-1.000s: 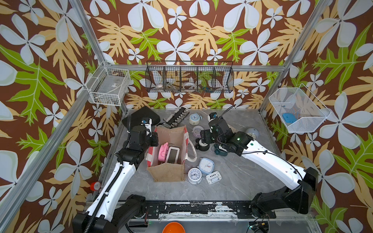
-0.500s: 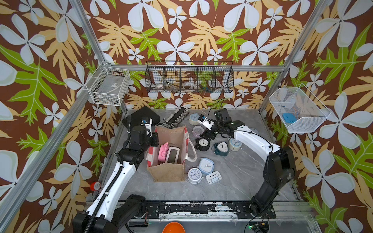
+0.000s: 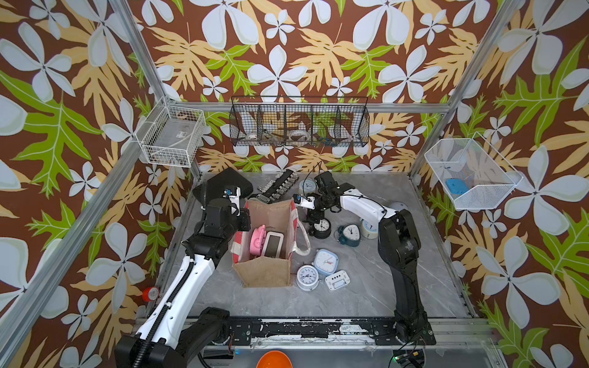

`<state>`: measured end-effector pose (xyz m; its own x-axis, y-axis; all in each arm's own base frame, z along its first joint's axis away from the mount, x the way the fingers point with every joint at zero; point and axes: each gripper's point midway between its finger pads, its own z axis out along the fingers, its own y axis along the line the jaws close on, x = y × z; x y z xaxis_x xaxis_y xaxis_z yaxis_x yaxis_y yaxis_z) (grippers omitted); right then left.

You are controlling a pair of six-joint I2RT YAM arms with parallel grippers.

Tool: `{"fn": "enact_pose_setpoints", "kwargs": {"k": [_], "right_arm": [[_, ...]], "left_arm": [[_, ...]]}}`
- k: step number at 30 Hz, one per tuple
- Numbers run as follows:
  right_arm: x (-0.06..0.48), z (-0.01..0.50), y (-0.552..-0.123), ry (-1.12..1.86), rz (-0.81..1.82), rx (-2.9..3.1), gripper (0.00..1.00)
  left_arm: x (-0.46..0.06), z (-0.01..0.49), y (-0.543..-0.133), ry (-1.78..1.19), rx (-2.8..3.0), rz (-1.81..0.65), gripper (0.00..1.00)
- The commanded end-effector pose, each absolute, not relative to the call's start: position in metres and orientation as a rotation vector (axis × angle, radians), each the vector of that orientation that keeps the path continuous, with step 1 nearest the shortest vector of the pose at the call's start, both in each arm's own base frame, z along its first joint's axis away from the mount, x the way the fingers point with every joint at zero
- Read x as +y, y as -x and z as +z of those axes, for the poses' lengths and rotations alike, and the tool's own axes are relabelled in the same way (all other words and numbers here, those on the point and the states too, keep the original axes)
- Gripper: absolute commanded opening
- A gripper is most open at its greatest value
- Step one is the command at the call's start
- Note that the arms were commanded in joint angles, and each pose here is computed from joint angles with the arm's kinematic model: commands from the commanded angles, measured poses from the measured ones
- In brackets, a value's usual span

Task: Put the alarm clock into the canvas bag
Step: Pick up the alarm from the center of the board.

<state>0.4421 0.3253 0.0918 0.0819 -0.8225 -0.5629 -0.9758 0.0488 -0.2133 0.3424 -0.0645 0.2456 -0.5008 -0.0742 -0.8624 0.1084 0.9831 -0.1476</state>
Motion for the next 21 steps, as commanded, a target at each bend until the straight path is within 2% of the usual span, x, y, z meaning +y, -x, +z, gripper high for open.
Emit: {"fn": "enact_pose_setpoints", "kwargs": {"k": [1,21], "right_arm": [[0.332,0.081,-0.437,1.878,0.365,1.761,0.82],[0.364,0.025,-0.445,1.950,0.393,1.796,0.81]], "left_arm": [[-0.067,0.252,-0.345,-0.038,2.056,-0.232,0.00],[-0.075,0.249,-0.345,-0.058,2.065,-0.284,0.00]]}}
